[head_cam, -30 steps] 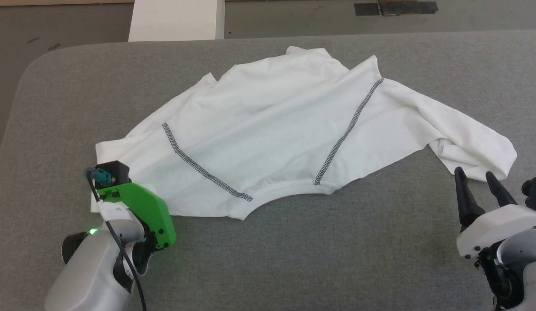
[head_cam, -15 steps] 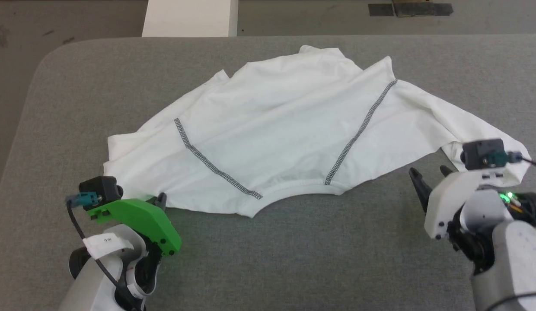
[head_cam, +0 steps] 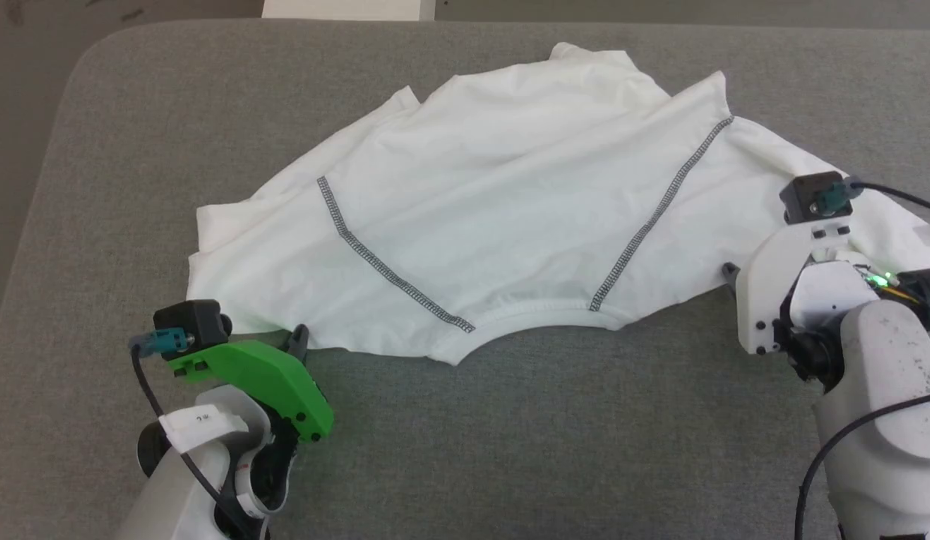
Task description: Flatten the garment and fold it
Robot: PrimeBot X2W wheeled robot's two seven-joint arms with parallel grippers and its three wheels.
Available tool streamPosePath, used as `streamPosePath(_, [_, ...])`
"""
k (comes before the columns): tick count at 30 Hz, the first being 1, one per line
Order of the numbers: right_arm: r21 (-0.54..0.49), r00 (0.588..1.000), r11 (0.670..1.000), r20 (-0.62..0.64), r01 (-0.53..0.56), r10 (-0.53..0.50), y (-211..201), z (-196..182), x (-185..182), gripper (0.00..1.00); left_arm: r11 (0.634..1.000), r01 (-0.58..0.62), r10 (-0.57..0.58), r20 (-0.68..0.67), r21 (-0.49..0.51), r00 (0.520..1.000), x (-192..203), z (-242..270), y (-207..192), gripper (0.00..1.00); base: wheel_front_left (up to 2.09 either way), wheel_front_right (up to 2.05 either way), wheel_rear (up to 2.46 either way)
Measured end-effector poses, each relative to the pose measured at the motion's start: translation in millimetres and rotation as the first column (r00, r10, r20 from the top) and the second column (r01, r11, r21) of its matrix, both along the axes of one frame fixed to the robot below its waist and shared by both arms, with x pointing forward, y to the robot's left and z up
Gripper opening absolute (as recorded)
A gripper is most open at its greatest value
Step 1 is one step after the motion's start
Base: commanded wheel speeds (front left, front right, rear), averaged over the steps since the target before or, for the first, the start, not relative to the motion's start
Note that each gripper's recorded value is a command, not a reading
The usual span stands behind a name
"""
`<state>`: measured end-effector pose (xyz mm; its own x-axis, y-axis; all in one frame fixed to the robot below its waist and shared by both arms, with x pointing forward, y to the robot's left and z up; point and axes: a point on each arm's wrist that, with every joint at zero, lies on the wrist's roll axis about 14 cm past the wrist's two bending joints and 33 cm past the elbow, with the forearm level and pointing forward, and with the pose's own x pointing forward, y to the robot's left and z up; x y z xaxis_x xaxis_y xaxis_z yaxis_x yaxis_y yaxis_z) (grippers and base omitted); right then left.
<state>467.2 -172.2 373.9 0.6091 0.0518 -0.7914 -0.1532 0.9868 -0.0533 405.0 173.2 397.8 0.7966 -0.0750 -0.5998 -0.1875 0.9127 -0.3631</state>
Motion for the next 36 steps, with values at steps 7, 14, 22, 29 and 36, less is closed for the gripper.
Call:
streamPosePath(7, [0.006,1.0,1.0,-0.012,-0.019,0.019,6,-4,9,0.0,1.0,-0.007,0.007,-0.015,-0.002,1.0,-2,-6,0,0.0,0.0,0.0,0.0])
streamPosePath(14, [0.073,0.997,0.997,0.074,-0.022,0.016,12,13,13,0.0,0.999,-0.019,0.022,0.075,-0.036,0.997,7,12,-2,0.0,0.0,0.0,0.0])
streamPosePath(22, [0.325,0.958,0.946,0.273,-0.002,-0.091,20,86,26,0.0,0.97,-0.039,0.117,0.323,-0.239,0.939,32,89,-3,0.0,0.0,0.0,0.0])
streamPosePath(29, [0.515,0.872,0.849,0.464,-0.123,-0.155,25,199,25,0.0,0.964,0.053,0.124,0.616,-0.261,0.778,50,212,5,0.0,0.0,0.0,0.0])
streamPosePath(36, [0.511,0.742,0.818,0.649,-0.264,-0.166,18,314,6,0.0,0.975,0.131,0.072,0.807,-0.181,0.586,40,326,5,0.0,0.0,0.0,0.0])
